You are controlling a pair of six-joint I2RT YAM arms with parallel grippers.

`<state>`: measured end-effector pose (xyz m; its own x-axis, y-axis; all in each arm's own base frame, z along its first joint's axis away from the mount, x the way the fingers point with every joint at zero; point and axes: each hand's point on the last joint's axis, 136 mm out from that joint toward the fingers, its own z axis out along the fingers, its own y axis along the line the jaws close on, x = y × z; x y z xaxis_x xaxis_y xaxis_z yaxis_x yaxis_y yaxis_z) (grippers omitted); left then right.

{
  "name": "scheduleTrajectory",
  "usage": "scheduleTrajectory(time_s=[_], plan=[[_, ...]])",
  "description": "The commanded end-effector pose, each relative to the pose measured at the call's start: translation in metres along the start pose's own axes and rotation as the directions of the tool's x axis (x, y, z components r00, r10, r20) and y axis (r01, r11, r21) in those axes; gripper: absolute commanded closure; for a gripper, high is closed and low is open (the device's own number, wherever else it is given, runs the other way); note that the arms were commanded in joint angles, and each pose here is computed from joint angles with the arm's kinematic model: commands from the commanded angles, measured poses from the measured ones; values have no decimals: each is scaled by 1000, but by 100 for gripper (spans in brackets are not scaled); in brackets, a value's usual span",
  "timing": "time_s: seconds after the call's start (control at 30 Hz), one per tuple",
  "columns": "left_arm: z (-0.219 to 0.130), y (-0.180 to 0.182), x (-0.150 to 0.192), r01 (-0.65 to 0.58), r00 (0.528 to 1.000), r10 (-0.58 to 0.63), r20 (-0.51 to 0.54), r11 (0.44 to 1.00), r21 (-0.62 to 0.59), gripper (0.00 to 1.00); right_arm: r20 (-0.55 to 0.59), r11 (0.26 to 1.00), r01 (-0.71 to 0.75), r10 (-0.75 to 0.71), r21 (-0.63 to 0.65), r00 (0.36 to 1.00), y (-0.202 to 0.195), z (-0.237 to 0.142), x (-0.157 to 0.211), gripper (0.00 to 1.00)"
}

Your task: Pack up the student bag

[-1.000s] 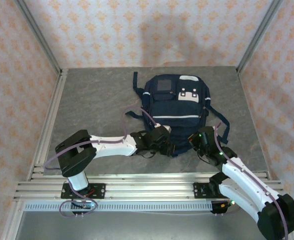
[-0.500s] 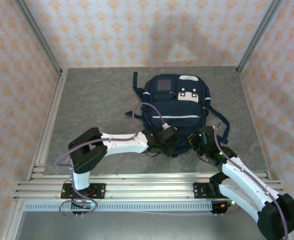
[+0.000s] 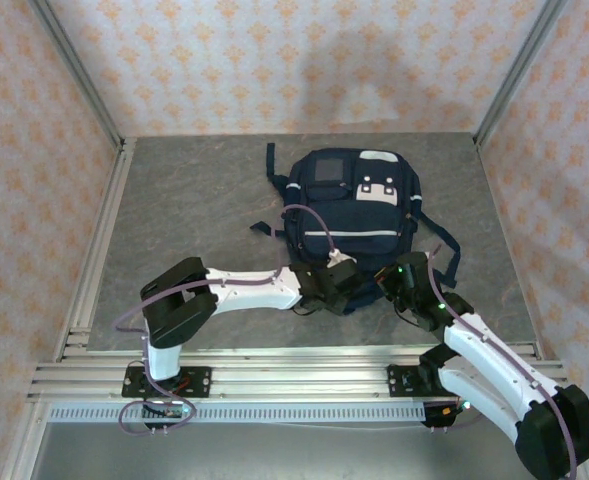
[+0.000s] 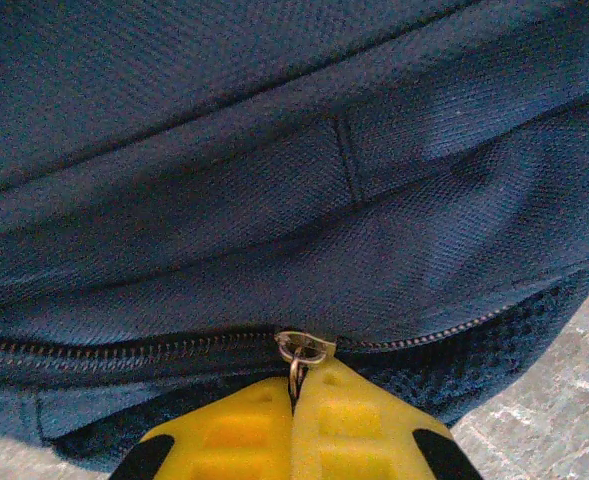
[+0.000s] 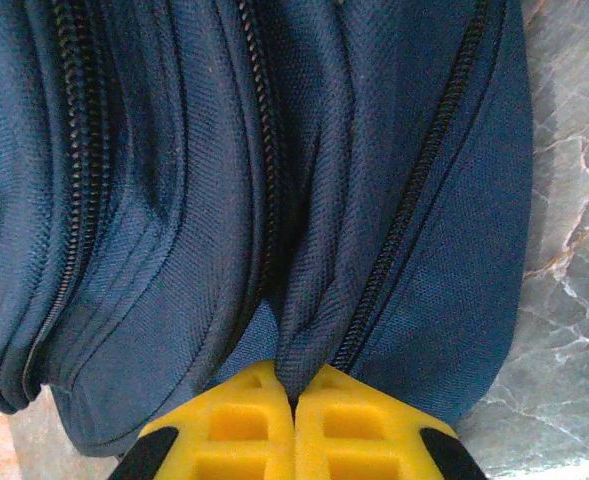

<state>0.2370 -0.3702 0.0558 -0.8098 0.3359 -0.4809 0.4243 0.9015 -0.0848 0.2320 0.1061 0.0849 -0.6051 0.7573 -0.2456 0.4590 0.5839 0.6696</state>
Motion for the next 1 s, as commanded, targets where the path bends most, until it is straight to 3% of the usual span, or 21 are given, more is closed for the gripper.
scheduleTrajectory(time_s=[0.0, 0.67, 0.87, 0.97], plan=[[-10, 32, 7, -18, 1000, 18, -3, 994, -110, 100, 38, 1000, 24, -23, -12, 999, 9, -8, -9, 100], [-21, 71, 22, 16, 1000, -19, -22, 995, -97, 100, 128, 992, 82, -94, 100, 987, 0, -16, -35, 100], [-20, 51, 18, 20, 1000, -20, -13, 1000, 17, 100, 118, 990, 64, -79, 127, 990, 2, -12, -51, 100], [-24, 25, 6, 17, 1000, -18, 11, 992, 125, 100, 111, 991, 78, -91, 110, 990, 15, -17, -54, 77]])
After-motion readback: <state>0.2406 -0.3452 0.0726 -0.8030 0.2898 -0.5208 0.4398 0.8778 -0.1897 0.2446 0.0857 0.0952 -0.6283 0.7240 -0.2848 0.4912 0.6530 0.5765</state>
